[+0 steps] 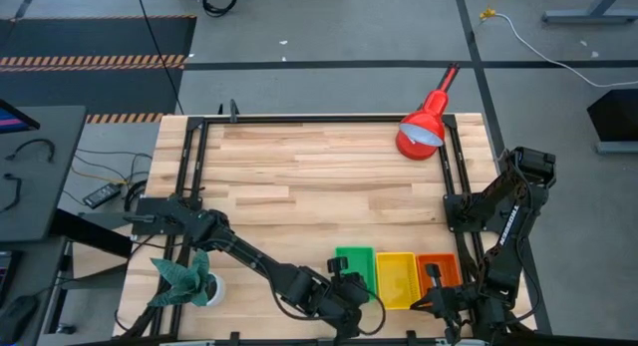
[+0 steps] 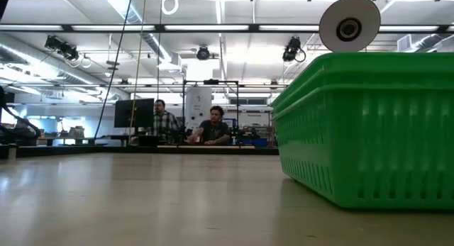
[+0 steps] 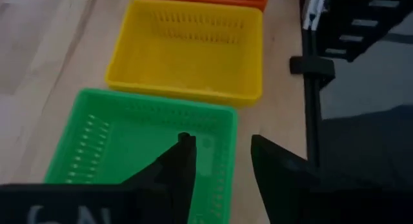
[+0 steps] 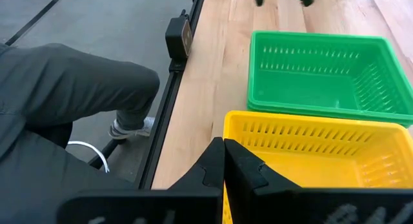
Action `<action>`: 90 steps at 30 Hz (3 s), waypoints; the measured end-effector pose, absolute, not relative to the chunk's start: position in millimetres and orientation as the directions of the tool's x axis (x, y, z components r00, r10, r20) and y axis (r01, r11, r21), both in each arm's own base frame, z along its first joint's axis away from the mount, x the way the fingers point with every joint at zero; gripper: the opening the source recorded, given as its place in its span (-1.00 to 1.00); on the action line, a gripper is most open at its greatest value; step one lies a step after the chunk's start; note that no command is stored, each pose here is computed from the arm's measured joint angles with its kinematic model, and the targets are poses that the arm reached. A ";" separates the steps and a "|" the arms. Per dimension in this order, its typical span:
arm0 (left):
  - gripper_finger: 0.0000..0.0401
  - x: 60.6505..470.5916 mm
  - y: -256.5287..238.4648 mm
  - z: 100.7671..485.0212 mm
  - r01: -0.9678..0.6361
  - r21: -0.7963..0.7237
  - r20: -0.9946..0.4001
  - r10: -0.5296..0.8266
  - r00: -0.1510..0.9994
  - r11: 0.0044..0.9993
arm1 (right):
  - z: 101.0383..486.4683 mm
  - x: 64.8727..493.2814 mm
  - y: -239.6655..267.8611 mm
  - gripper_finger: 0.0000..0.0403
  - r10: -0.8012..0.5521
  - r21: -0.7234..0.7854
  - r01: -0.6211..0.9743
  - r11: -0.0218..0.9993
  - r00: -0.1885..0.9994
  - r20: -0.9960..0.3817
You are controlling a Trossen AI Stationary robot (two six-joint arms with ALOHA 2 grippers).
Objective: Stack baskets by color
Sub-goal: Stack the left green basket on the bottom green basket, then return to Home Position
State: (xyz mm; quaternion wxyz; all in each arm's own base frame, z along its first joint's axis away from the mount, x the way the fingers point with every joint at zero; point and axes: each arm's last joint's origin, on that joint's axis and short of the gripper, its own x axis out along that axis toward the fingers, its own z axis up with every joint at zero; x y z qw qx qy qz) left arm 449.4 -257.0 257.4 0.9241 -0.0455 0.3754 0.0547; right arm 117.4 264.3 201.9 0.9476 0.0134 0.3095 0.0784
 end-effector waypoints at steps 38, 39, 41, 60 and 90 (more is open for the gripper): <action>-0.99 272.0 -189.3 196.7 -0.470 -0.123 -0.622 0.301 0.723 0.874 | 224.7 176.0 193.1 -0.99 -0.027 -0.132 -0.075 0.988 0.772 -0.635; -0.99 266.3 -180.6 197.7 -0.452 -0.151 -0.586 0.288 0.757 0.879 | 228.7 171.4 187.2 -0.99 -0.018 -0.128 -0.079 0.989 0.781 -0.625; -0.99 254.0 -159.8 197.4 -0.419 -0.163 -0.532 0.278 0.800 0.893 | 236.1 160.8 173.4 -0.99 0.010 -0.096 -0.084 0.992 0.800 -0.600; -0.99 151.0 -38.0 192.9 -0.184 -0.227 -0.043 0.179 0.983 0.956 | 231.8 87.0 68.7 -0.99 0.124 0.193 -0.063 0.979 0.939 -0.322; -0.99 98.2 -7.9 169.9 -0.272 -0.107 0.029 0.276 0.961 0.956 | 172.9 83.5 43.8 -1.00 0.126 0.238 -0.134 0.962 0.991 0.049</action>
